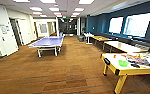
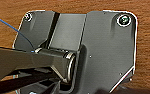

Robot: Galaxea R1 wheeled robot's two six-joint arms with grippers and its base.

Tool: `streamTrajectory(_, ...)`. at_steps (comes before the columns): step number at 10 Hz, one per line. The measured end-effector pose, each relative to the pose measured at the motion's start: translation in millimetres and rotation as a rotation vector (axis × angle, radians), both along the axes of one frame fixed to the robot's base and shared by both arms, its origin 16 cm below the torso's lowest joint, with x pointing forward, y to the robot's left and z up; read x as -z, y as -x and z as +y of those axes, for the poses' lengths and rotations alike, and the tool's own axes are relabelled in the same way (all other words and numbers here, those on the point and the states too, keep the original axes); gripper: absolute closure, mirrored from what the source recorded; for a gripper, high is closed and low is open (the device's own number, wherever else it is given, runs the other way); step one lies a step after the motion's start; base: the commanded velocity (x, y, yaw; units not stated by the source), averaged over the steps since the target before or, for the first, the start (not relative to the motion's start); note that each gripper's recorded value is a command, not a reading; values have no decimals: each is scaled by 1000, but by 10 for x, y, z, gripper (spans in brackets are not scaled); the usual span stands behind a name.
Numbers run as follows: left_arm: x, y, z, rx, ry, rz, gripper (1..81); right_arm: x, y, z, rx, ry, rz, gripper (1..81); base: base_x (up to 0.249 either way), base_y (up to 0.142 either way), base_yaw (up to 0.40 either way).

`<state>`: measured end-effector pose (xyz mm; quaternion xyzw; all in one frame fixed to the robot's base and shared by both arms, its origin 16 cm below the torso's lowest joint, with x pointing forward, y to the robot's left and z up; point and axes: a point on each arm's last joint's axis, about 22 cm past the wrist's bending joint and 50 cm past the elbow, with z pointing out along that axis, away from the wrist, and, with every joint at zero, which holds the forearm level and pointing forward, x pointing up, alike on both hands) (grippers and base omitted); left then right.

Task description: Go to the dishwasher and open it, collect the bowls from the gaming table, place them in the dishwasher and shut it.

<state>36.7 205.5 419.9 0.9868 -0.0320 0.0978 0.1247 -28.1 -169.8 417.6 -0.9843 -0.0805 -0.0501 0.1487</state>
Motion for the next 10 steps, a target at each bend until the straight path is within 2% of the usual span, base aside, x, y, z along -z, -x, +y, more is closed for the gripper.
streamTrajectory(10, 0, -6, 20, -1, -2, -1, 10, -1, -21, 3, 0, 0, -3, 10, 189, 0, 0)
